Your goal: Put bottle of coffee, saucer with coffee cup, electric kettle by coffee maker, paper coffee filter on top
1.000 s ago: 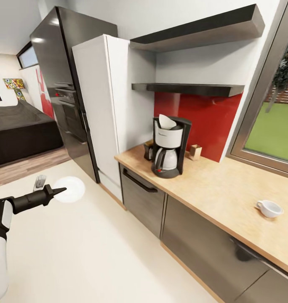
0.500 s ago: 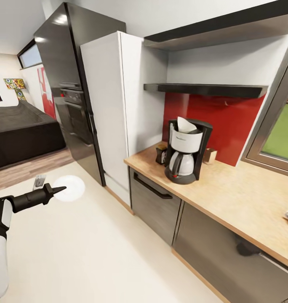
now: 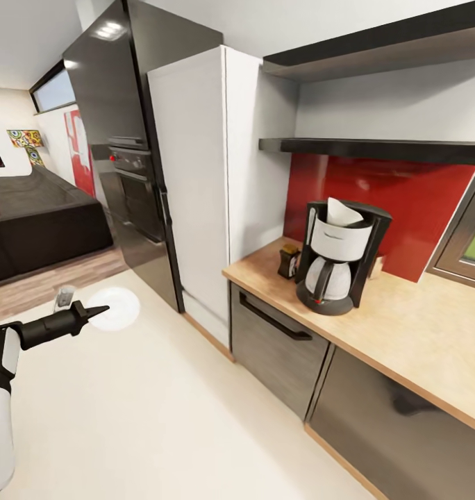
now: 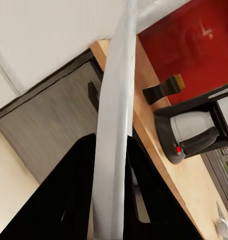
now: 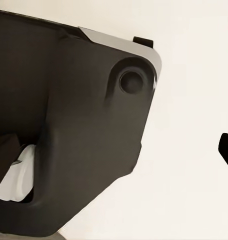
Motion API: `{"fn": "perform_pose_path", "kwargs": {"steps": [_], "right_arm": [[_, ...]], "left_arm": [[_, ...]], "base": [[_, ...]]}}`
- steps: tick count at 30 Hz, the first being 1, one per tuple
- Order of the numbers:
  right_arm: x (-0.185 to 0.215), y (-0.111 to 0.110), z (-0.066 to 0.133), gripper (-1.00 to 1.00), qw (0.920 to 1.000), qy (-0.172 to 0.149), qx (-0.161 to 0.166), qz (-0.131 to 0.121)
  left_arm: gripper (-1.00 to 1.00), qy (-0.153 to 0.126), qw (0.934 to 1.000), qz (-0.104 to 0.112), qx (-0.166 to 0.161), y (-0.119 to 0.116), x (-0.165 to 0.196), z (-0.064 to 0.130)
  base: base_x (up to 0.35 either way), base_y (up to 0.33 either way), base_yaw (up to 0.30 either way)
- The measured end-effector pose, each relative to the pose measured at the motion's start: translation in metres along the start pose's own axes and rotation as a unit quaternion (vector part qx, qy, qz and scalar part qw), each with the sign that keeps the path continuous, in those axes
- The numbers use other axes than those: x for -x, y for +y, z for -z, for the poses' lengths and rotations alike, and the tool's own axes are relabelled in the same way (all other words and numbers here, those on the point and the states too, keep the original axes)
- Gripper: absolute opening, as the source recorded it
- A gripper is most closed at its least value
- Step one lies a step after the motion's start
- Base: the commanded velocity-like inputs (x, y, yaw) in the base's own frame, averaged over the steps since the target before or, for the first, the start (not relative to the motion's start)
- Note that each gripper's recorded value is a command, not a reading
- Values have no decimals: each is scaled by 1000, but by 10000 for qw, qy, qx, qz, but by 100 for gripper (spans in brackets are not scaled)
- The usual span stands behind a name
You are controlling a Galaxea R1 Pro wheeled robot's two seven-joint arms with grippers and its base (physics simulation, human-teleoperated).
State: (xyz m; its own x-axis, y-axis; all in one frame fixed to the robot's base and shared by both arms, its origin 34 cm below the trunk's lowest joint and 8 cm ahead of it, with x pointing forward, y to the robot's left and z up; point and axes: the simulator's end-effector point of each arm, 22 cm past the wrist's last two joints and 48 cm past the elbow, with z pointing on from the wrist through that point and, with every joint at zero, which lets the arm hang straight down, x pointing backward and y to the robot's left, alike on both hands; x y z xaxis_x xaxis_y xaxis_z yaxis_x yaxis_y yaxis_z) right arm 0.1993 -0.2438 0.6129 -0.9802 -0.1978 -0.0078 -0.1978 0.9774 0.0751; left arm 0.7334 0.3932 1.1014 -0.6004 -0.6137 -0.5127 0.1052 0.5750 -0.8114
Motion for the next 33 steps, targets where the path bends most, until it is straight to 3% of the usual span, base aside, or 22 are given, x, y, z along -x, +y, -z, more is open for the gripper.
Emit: {"fn": "perform_pose_path", "kwargs": {"steps": [18,24,33], "right_arm": [[0,0,0,100,10000,-7,2,-13],[0,0,0,100,10000,-6,-5,-17],[1,1,0,100,10000,-8,7,-13]], "left_arm": [[-100,-38,9999,43,-106,-3,-2,-1],[-100,-34,9999,49,-95,-1,-3,-1],[-100,-32,9999,53,-80,0,-3,-1]], "base": [[237,256,0],[257,112,0],[26,8,0]]}}
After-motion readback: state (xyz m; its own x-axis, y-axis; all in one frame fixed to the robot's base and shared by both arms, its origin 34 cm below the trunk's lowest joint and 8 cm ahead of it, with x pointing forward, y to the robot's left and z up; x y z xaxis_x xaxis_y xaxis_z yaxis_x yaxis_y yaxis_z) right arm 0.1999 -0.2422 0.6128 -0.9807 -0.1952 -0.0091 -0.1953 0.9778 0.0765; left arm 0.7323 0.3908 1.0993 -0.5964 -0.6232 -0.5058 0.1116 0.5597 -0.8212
